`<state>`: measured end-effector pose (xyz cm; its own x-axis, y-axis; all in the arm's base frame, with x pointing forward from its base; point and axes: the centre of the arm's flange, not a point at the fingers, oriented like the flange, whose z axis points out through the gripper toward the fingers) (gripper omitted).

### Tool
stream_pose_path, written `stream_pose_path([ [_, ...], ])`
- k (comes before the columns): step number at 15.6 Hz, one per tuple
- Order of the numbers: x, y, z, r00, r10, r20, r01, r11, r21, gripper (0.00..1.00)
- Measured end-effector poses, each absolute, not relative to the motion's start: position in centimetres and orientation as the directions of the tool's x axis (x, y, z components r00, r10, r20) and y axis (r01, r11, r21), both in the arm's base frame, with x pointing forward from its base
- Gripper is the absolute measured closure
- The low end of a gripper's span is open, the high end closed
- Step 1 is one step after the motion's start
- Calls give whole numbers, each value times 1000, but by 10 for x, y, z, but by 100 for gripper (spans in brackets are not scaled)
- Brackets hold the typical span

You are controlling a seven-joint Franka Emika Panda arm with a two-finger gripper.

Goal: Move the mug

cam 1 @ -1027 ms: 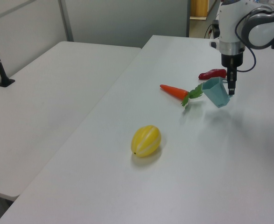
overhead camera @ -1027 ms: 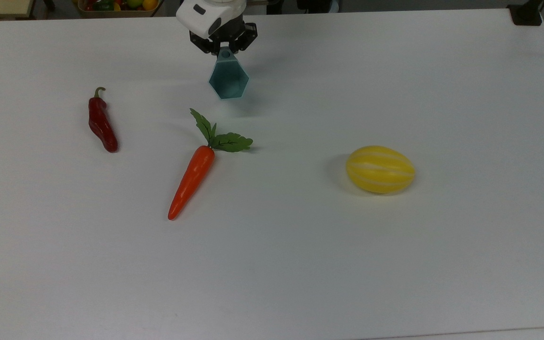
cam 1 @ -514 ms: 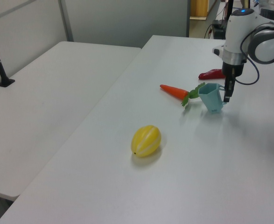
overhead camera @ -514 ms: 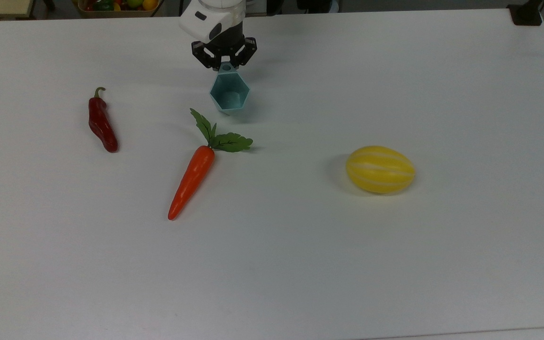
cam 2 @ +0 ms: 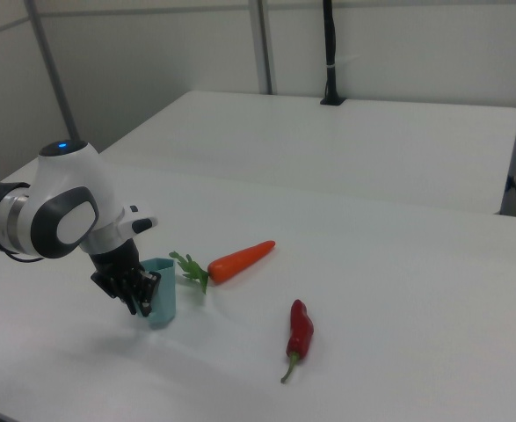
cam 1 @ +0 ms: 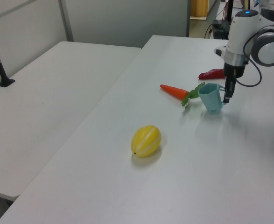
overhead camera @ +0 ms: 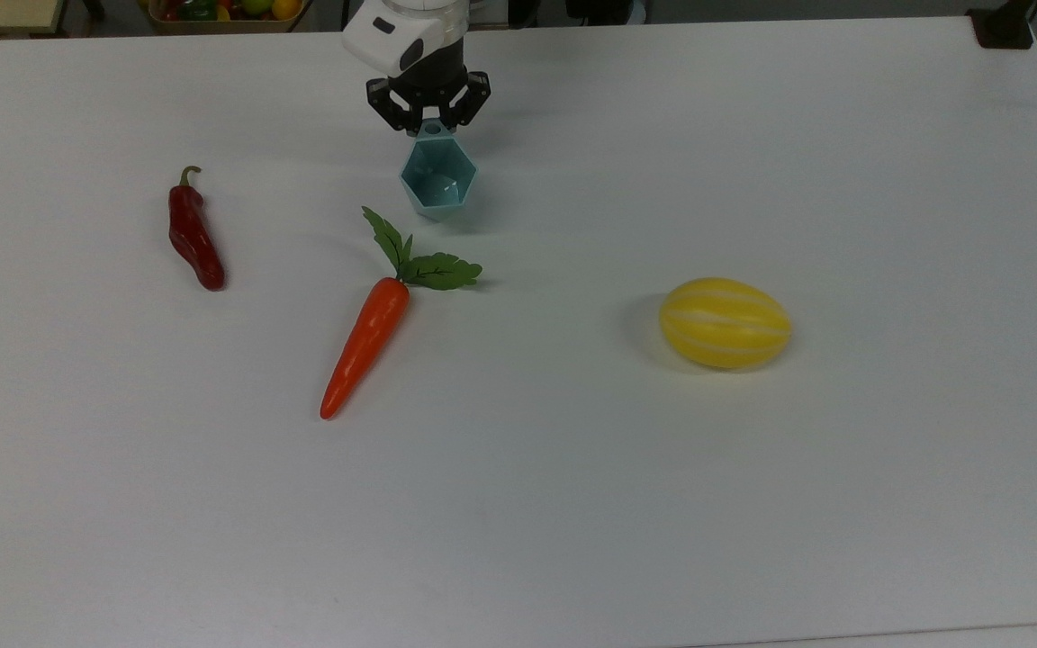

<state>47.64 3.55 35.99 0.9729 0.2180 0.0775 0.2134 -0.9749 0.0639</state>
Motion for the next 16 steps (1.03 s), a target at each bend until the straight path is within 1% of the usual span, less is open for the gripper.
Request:
stream_pose_path([
  [2,472,35,352,975,212,60,209,-976,57,72],
  [3,470,35,348,977,207,52,204,-977,54,66],
  [5,468,35,344,979,198,43,196,-979,52,47],
  [6,468,35,343,980,196,40,194,-980,52,42],
  [7,467,35,343,980,195,38,193,-980,52,42],
  [8,467,35,343,981,193,33,191,-980,51,37],
  [9,466,35,342,981,191,26,190,-981,51,30],
  [11,466,35,345,986,167,4,166,-985,50,11],
  [12,468,36,352,990,144,-6,144,-988,51,1],
  [14,477,39,379,994,108,-21,109,-993,55,0],
  [16,490,42,422,995,91,-35,93,-994,61,0],
])
